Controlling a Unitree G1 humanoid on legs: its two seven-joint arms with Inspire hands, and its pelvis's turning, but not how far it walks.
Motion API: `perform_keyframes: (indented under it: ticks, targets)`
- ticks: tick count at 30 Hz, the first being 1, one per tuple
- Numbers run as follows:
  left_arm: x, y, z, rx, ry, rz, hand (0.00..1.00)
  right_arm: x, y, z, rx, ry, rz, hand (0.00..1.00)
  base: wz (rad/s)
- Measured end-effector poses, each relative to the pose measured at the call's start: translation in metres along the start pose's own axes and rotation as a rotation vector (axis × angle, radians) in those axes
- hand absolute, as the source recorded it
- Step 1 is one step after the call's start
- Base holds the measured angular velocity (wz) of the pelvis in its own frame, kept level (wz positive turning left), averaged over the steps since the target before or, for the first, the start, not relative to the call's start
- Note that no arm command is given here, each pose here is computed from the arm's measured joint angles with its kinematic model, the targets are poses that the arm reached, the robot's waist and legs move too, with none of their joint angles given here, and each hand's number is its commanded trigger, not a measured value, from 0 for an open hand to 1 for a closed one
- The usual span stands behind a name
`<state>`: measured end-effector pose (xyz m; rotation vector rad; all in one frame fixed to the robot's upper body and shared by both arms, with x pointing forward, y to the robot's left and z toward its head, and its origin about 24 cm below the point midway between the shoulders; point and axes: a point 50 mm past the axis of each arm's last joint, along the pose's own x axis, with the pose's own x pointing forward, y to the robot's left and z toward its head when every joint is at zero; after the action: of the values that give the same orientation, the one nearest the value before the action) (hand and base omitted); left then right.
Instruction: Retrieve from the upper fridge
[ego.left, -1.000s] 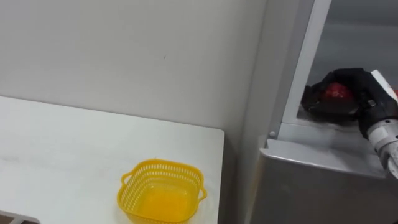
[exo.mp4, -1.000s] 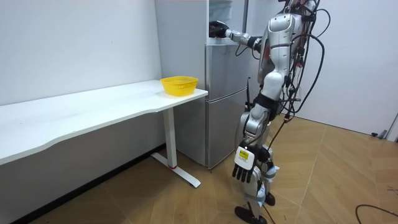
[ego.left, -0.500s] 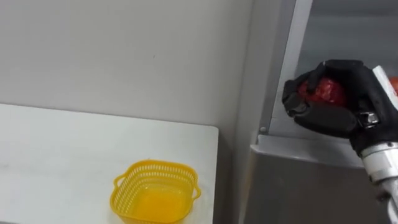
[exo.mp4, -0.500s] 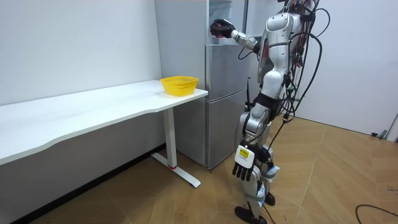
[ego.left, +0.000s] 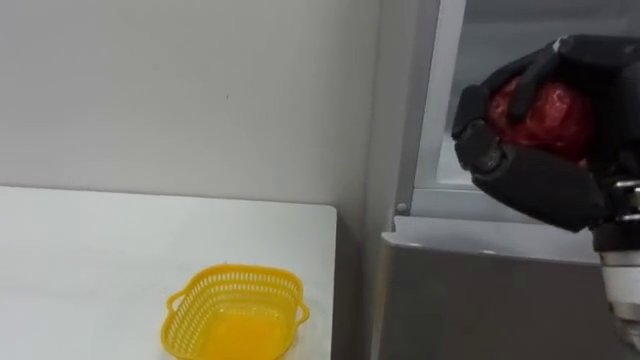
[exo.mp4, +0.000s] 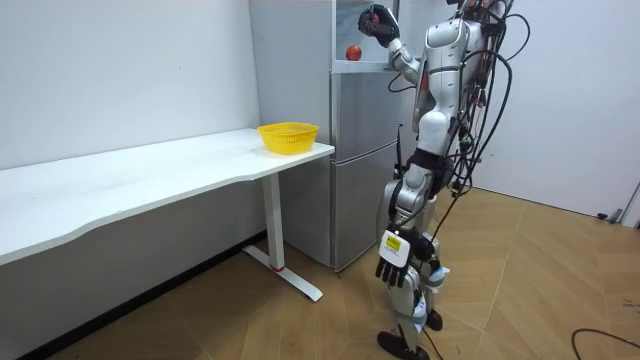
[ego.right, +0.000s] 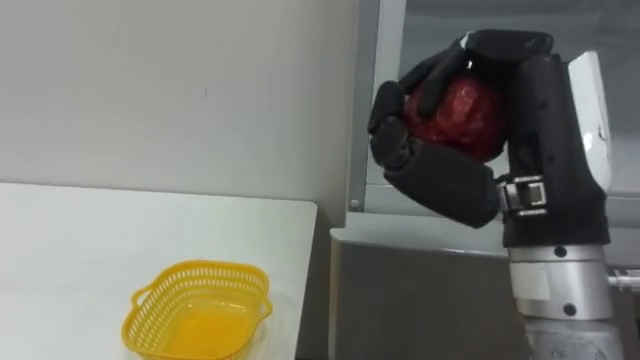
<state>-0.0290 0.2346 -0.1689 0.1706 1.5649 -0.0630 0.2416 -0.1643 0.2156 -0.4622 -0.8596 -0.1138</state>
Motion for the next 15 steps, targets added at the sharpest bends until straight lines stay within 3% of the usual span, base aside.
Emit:
perform_keyframes:
  ticks: [10,15]
  targets:
    - [0.001,-0.003,0.007,0.045,-0.019,-0.041,0.0,-0.007,0.033,0.007,-0.015,-0.033,0.204,1.0,0.0]
    - [0.0,0.005,0.017,0.066,-0.039,-0.05,0.0,-0.015,0.052,0.012,0.004,-0.049,0.363,1.0,0.05]
